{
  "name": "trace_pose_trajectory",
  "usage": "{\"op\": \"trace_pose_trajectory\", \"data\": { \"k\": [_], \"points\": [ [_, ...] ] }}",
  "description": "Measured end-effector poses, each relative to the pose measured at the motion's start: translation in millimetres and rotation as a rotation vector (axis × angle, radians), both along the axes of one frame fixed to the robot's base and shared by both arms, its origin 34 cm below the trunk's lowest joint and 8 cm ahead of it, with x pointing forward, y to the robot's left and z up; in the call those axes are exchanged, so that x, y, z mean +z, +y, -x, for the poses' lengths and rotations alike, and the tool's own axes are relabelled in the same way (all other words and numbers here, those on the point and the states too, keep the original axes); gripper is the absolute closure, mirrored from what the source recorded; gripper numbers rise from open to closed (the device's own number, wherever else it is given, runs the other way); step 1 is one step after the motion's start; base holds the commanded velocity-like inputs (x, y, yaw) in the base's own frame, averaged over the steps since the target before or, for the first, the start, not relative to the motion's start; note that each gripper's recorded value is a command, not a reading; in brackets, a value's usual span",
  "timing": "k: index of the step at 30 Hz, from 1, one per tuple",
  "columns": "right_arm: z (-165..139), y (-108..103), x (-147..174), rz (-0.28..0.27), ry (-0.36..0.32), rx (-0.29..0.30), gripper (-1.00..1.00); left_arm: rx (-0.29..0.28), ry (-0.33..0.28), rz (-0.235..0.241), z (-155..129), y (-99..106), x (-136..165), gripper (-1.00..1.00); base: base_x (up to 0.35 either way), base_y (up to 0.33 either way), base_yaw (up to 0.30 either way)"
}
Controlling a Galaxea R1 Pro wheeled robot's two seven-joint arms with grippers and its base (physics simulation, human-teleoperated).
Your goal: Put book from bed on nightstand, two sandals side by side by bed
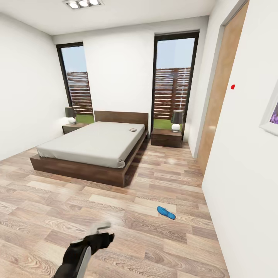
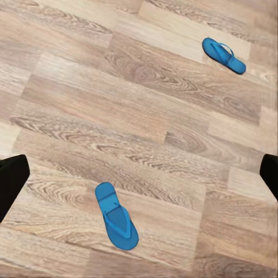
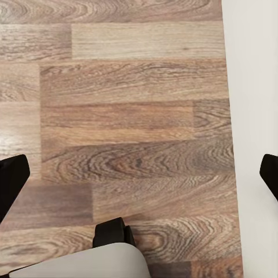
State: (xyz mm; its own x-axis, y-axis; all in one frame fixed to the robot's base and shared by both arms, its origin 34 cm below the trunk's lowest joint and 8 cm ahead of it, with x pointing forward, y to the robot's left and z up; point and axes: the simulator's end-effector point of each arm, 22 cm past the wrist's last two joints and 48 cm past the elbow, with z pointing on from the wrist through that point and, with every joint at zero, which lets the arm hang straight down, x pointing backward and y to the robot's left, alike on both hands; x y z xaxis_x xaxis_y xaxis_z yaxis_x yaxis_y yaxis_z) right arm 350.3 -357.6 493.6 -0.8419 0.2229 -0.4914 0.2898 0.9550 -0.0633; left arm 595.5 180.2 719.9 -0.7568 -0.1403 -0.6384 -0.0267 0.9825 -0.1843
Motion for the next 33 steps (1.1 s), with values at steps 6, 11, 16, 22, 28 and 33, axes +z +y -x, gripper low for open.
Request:
{"op": "trace_pose_trajectory", "data": {
  "k": [6,11,16,22,28,33],
  "points": [
    [0,0,0,0.000,0.000,0.000,-1.00,-0.069,0.187,0.022,0,-43,-69,-1.00,0.000,0.000,0.000],
    [0,0,0,0.001,0.001,0.003,-1.00,-0.070,0.209,0.013,21,-49,-119,-1.00,0.000,0.000,0.000],
    [0,0,0,0.001,0.001,0.004,-1.00,-0.069,0.216,0.012,30,-50,-132,-1.00,0.000,0.000,0.000],
    [0,0,0,0.002,0.001,0.005,-1.00,-0.057,0.221,0.019,32,-49,-135,-1.00,0.000,0.000,0.000],
    [0,0,-2,0.001,0.001,0.004,-1.00,-0.042,0.223,0.026,32,-47,-137,-1.00,0.000,0.000,0.000],
    [0,0,-10,0.001,0.001,0.005,-1.00,-0.040,0.224,0.028,33,-47,-146,-1.00,0.000,0.000,0.000]
  ]
}}
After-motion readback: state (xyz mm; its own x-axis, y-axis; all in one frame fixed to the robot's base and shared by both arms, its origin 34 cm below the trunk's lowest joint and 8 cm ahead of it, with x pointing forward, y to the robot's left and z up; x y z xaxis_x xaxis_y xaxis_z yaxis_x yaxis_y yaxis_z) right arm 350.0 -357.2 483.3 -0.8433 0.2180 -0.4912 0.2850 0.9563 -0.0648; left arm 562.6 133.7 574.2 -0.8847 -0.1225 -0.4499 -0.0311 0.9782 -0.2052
